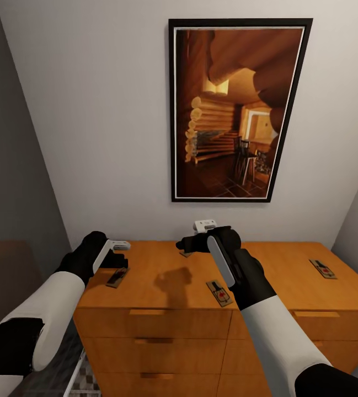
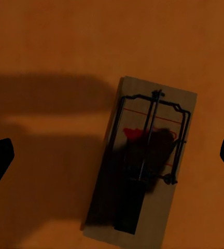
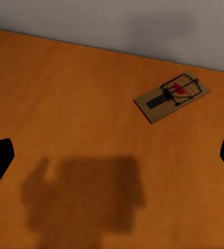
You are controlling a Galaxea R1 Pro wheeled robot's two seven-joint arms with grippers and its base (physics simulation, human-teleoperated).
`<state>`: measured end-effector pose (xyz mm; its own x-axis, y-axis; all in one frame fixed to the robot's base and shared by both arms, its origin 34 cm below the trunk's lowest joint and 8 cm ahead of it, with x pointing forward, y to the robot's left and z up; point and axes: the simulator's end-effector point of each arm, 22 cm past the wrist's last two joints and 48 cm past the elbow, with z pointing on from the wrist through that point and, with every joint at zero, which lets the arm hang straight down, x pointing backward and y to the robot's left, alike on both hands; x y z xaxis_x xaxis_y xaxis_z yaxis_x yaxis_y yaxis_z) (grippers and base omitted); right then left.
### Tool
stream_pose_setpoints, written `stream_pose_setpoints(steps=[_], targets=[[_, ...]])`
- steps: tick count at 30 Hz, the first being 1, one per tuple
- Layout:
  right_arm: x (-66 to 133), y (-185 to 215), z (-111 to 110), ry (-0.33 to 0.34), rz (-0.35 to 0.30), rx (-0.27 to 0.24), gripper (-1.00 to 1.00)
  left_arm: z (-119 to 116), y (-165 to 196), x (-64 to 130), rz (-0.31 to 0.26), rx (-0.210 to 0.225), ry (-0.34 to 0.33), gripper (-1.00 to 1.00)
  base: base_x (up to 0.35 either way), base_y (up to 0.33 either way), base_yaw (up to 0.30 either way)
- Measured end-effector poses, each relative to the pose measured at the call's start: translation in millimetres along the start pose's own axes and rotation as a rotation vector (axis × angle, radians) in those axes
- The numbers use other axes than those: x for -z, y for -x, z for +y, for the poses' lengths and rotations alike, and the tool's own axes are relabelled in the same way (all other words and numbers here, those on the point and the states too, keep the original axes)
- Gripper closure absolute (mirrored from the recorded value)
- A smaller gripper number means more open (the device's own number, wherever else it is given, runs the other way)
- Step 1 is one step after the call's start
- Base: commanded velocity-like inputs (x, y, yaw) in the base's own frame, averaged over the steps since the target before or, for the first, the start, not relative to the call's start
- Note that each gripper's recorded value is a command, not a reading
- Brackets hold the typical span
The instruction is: Take the four mousetraps from the cabinet in the bathroom and place them on the bathroom floor. Make sure all four end up on the same floor surface, and ensure that at least two of them are either under or directly next to the same bathroom sink.
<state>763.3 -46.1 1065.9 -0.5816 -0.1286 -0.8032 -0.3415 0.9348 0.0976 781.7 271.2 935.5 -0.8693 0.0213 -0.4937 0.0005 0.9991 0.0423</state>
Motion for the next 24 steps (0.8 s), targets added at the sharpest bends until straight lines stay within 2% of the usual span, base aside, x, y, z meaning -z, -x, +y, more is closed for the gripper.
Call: stream_pose_setpoints(steps=[9,24], targets=[[-8.0,-9.5,-1.5,0.0,0.0,0.0,-1.0,-0.7,-5.8,-11.5,0.001,0.0,0.0,-1.0,0.0,0.0,0.0],[-7.8,-9.1,-1.5,0.0,-0.001,0.0,-1.0,-1.1,-5.9,-11.6,0.001,0.0,-0.001,-1.0,0.0,0.0,0.0]])
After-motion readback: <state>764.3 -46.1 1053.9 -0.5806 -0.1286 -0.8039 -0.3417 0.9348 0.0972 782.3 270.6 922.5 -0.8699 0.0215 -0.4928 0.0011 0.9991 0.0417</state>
